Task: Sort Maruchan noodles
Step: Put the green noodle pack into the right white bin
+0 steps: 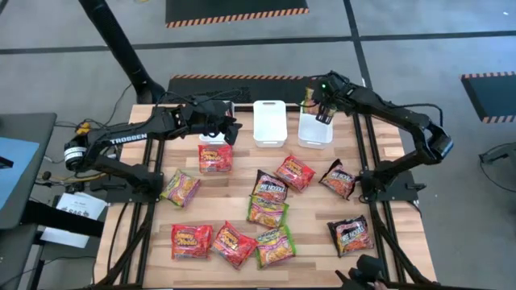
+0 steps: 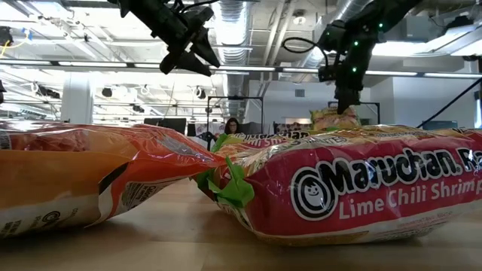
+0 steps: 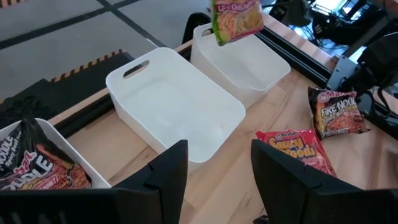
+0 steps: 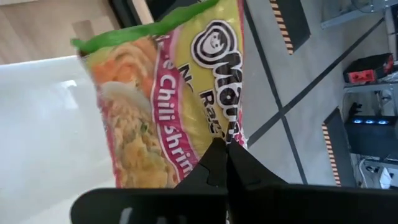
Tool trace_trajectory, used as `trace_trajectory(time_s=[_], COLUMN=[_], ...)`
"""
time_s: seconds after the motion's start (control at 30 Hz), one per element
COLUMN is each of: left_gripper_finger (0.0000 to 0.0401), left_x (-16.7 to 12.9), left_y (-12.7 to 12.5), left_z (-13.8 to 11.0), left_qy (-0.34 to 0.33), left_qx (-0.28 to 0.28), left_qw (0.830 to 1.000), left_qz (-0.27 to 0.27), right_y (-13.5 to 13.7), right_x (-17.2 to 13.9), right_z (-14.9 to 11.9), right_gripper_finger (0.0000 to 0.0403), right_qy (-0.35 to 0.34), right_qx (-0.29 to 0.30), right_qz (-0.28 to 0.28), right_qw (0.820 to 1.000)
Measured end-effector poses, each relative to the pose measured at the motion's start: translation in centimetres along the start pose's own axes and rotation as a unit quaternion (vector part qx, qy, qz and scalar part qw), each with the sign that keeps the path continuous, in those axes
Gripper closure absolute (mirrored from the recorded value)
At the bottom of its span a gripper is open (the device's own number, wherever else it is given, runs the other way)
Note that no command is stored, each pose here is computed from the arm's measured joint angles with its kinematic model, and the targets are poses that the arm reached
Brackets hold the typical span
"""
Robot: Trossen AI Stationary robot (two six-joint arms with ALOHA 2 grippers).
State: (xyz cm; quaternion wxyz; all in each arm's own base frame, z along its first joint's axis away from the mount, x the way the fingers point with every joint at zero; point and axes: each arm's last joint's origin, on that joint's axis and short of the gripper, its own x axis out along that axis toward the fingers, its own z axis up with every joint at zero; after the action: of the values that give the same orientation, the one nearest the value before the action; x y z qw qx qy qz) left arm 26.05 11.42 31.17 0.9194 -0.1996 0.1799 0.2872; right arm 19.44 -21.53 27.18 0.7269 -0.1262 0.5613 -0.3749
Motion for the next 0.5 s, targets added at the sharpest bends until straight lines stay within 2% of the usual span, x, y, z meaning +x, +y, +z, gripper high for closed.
trace_trajectory(time_s=[0.17,0.5], left_gripper_finger=[0.0239,0.0239], left_x=[0.0,0.0], left_y=[0.0,0.0], left_z=[0.0,0.0], left_qy=[0.0,0.001], left_qx=[0.0,0.0], left_qw=[1.0,1.0], left_qz=[0.0,0.001], right_y=[0.4,0.9], right_x=[2.3,4.8], right_z=[0.1,0.1], right_gripper_finger=[0.0399,0.0398], right_qy=[0.014,0.045], right_qx=[-0.008,-0.023], right_qz=[0.02,0.017], right_qw=[1.0,0.999])
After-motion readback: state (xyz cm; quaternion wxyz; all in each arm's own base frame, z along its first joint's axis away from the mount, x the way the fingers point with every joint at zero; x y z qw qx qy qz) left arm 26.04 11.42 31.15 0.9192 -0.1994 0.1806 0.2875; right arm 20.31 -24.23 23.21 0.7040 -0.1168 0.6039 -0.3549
